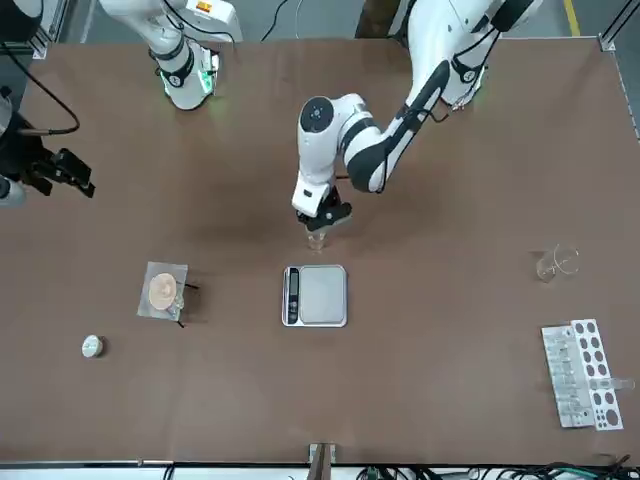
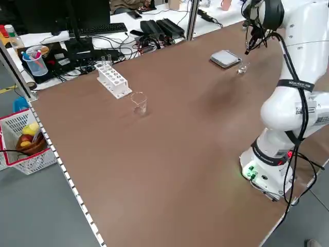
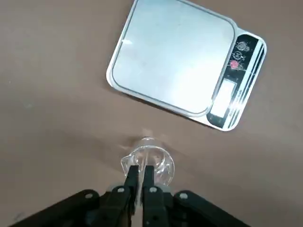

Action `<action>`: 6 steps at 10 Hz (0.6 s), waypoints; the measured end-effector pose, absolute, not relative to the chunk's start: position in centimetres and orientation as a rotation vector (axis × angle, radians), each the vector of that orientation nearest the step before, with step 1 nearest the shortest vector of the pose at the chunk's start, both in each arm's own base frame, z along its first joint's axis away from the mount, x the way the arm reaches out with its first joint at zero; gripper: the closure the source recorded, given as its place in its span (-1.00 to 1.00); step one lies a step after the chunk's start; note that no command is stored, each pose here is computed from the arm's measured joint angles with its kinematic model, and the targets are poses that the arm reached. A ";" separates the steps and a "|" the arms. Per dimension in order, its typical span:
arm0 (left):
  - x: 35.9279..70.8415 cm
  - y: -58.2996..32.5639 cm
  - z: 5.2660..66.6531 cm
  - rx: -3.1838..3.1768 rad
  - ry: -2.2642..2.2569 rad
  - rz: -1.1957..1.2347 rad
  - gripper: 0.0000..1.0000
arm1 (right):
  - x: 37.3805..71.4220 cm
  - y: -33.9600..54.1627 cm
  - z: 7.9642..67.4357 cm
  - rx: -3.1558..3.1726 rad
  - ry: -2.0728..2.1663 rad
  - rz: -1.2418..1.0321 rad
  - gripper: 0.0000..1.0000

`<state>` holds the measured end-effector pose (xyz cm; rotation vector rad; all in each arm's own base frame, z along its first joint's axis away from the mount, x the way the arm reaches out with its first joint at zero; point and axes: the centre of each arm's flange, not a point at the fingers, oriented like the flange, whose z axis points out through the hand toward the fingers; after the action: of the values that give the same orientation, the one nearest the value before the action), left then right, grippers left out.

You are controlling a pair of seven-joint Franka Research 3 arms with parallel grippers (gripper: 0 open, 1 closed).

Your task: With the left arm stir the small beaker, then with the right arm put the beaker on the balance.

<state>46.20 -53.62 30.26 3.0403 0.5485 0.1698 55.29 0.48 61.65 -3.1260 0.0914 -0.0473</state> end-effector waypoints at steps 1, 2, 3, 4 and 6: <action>45.9 -53.7 30.2 3.053 0.545 0.162 0.85 | 55.3 0.5 61.7 -3.126 0.090 -0.047 -0.99; 45.4 -53.9 30.1 3.070 0.539 0.150 0.85 | 55.3 0.5 61.7 -3.126 0.089 -0.047 -0.99; 44.8 -54.3 30.0 3.081 0.531 0.140 0.85 | 55.3 0.5 61.7 -3.126 0.088 -0.047 -0.99; 44.3 -54.7 30.1 3.079 0.527 0.128 0.85 | 55.3 0.5 61.7 -3.126 0.088 -0.047 -0.99; 44.0 -55.2 30.5 3.063 0.544 0.098 0.85 | 55.3 0.5 61.7 -3.126 0.087 -0.047 -0.99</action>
<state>44.04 -55.15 30.48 3.0634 0.5437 0.0985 55.29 0.47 61.66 -3.1261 0.0870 -0.0475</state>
